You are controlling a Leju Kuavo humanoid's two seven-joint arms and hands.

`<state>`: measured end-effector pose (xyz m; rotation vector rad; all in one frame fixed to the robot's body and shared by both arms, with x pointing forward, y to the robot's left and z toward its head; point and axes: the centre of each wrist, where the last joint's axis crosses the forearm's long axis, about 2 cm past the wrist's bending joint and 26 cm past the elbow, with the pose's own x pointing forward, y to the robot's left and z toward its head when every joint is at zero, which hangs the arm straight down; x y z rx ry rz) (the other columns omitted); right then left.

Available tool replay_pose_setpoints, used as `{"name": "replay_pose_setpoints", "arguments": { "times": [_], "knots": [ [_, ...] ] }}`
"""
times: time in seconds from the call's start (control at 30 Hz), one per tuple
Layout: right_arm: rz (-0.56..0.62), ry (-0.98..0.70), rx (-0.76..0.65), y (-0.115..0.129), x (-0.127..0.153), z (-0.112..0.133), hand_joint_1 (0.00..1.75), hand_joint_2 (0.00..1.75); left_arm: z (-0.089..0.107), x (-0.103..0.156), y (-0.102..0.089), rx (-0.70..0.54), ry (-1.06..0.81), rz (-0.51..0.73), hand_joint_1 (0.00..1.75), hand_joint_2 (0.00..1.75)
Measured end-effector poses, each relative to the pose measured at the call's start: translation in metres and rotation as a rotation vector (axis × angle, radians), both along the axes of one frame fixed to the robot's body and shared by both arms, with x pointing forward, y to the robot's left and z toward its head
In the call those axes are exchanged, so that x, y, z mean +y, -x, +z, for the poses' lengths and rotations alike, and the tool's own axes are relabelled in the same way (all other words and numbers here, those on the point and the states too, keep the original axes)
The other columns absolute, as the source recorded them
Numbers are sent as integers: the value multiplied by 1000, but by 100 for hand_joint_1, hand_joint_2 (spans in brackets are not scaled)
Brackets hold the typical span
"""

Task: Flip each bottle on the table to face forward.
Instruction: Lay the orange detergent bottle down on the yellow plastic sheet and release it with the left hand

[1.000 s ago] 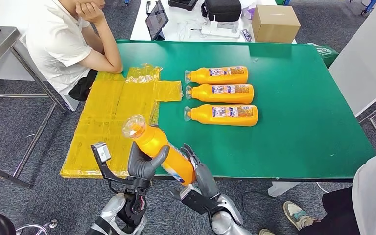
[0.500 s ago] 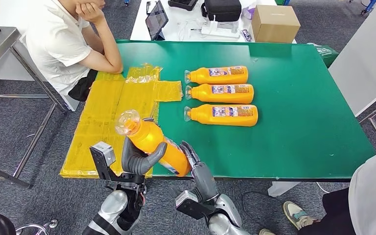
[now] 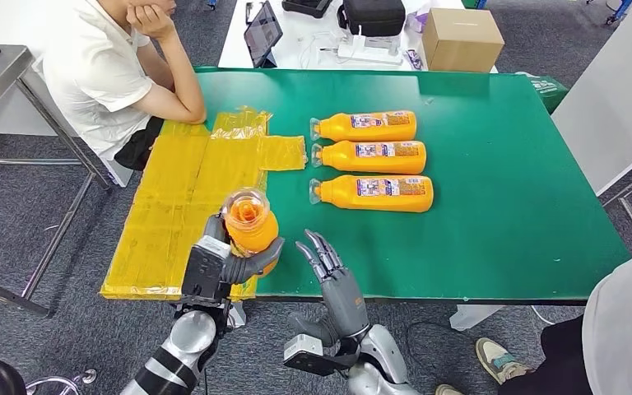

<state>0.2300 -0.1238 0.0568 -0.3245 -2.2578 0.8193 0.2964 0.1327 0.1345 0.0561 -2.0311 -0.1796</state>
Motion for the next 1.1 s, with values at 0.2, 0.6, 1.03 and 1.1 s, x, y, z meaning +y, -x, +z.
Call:
{"name": "replay_pose_setpoints", "arguments": {
  "times": [0.2,0.6,1.03,1.1],
  "knots": [
    [-26,-14,13,-1,0,4,0,0,-2,8,-19,62,62,16,175,175],
    [16,-30,39,-5,7,11,0,0,-2,17,-59,22,-518,219,175,175],
    [78,-43,63,-11,17,20,0,0,0,27,-103,218,-1090,173,175,175],
    [77,-46,64,-12,17,20,0,0,0,30,-106,232,-1106,172,175,175]
  ]
}}
